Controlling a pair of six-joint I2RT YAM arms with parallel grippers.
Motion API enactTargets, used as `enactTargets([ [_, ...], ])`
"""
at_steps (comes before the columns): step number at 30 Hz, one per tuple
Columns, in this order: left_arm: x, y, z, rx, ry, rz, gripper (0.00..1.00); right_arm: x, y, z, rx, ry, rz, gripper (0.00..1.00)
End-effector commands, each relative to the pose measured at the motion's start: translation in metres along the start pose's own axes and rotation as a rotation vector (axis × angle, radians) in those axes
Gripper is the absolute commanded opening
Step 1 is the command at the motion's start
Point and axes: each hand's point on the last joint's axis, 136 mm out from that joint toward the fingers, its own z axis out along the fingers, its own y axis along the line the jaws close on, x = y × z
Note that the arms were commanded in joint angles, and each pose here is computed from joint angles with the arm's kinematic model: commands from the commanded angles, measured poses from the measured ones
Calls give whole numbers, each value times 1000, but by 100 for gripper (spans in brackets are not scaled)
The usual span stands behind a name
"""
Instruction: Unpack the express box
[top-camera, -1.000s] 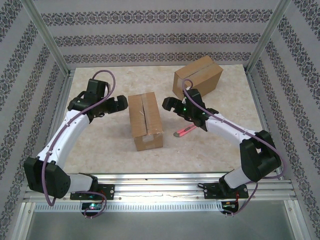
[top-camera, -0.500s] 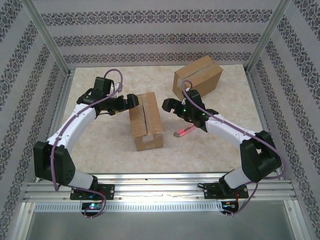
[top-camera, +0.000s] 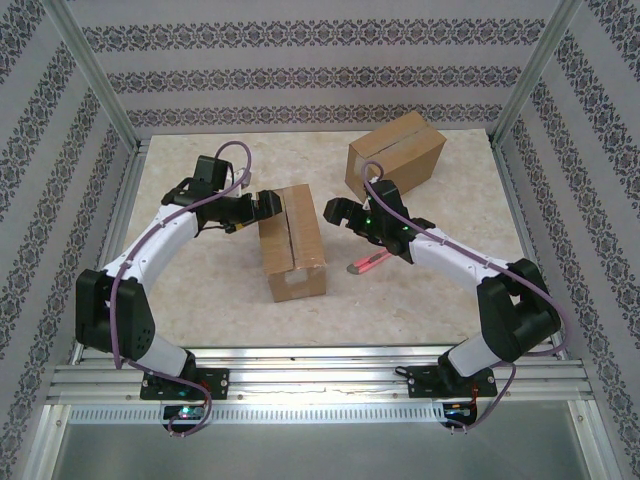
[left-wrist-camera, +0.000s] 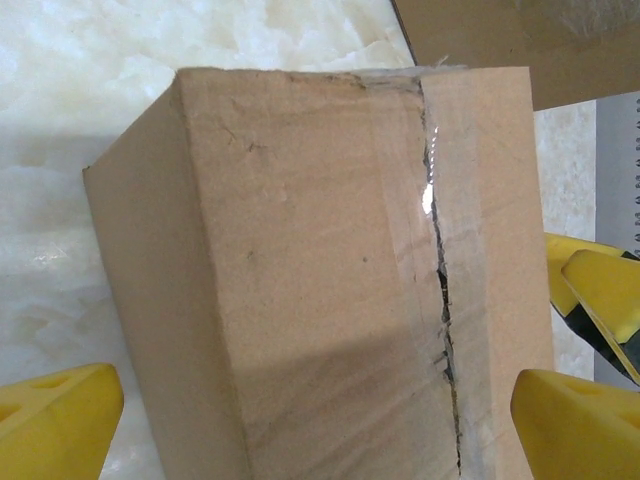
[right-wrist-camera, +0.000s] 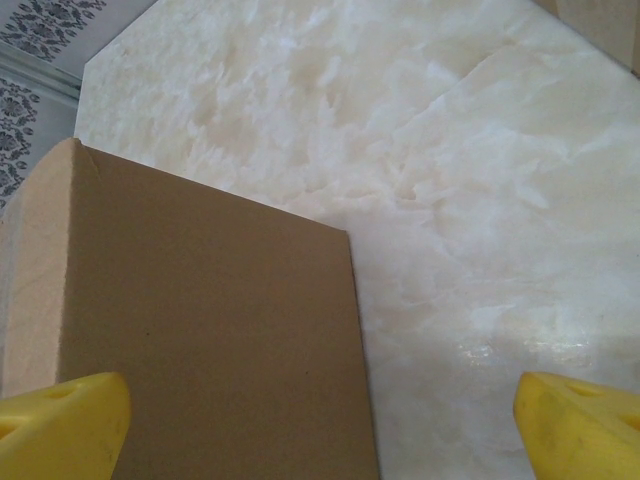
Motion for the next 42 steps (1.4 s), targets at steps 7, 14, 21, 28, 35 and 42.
enactTargets([
  [7,11,10,19,17,45,-10,100,7,1,4,-7,13,-11,98],
  [14,19,20,29,4,67,-27,97,10,5,4,-6,21,-30,98],
  [21,25,30,34,-13,79,-38,96,16,25,-6,34,24,-125,98],
  [28,34,38,41,-18,94,-50,96,19,40,-26,130,10,-237,98],
  [35,38,39,46,5,99,-58,95,16,53,-43,227,-13,-329,98],
  [42,39,37,46,20,99,-58,95,22,76,-41,174,9,-344,98],
])
